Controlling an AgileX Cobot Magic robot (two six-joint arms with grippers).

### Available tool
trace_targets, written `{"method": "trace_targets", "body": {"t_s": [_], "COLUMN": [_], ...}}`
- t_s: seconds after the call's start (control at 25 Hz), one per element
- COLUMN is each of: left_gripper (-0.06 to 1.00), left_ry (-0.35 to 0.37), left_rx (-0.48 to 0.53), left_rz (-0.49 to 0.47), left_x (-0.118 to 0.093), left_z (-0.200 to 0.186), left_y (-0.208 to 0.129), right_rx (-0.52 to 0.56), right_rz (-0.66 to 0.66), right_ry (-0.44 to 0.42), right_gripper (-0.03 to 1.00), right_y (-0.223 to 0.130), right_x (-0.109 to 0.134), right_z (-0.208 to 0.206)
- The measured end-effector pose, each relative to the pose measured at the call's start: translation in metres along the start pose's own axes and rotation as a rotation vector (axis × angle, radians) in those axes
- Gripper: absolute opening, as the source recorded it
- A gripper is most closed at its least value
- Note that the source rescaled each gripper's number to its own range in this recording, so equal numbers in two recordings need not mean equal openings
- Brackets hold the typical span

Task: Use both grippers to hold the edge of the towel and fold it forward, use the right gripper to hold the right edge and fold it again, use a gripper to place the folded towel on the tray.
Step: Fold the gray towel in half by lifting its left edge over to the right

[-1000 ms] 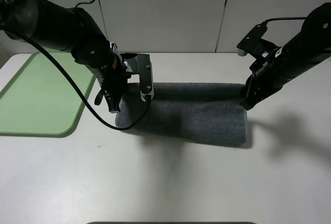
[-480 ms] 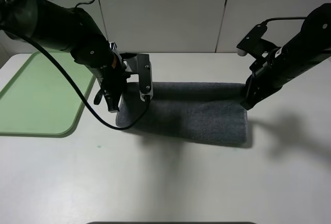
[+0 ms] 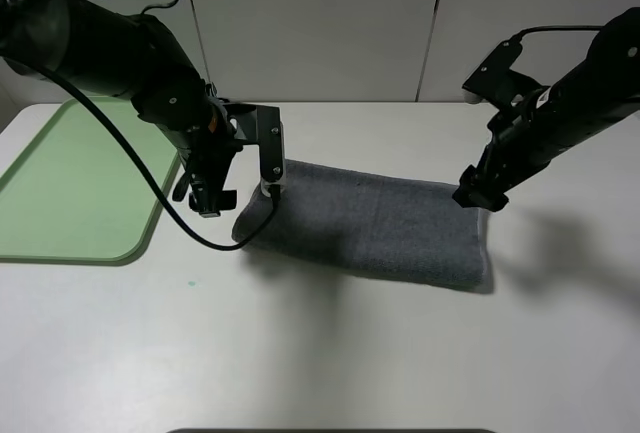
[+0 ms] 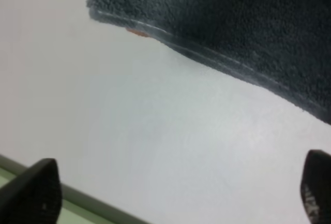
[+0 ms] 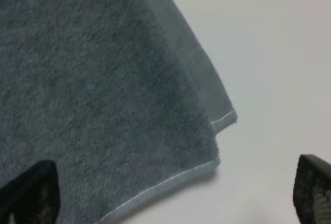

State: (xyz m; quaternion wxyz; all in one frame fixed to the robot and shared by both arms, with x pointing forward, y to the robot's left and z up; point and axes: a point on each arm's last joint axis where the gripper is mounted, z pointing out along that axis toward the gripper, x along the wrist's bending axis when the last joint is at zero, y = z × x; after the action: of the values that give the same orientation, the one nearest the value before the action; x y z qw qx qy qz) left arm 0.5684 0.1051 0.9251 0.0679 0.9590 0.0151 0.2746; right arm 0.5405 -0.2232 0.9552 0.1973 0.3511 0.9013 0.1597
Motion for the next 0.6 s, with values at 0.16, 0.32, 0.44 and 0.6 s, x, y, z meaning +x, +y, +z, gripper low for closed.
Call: {"method": "trace_targets", "body": {"t_s": [0.16,0.32,0.44,0.6], "left_gripper": [0.96,0.96,0.96,0.97], "left_ry": [0.0,0.0,0.0,0.0], "left_rx": [0.0,0.0,0.0,0.0], "left_rz": [0.0,0.0,0.001,0.0], "left_x": [0.0,0.0,0.0,0.0], "left_z": [0.0,0.0,0.0,0.0], "left_y": [0.0,0.0,0.0,0.0], "right_rx": [-0.012,-0.013,-0.013,-0.013], "right_rz": [0.0,-0.002,-0.002,-0.002], "right_ry": [-0.01,-0.011,-0.011,-0.011], "right_gripper": [1.0,1.0,1.0,1.0], "right_y": [0.0011,0.0012,0.0012,0.0012], "right_x": [-0.0009,-0.001,-0.001,-0.001], "right_z": [0.0,0.0,0.0,0.0]}}
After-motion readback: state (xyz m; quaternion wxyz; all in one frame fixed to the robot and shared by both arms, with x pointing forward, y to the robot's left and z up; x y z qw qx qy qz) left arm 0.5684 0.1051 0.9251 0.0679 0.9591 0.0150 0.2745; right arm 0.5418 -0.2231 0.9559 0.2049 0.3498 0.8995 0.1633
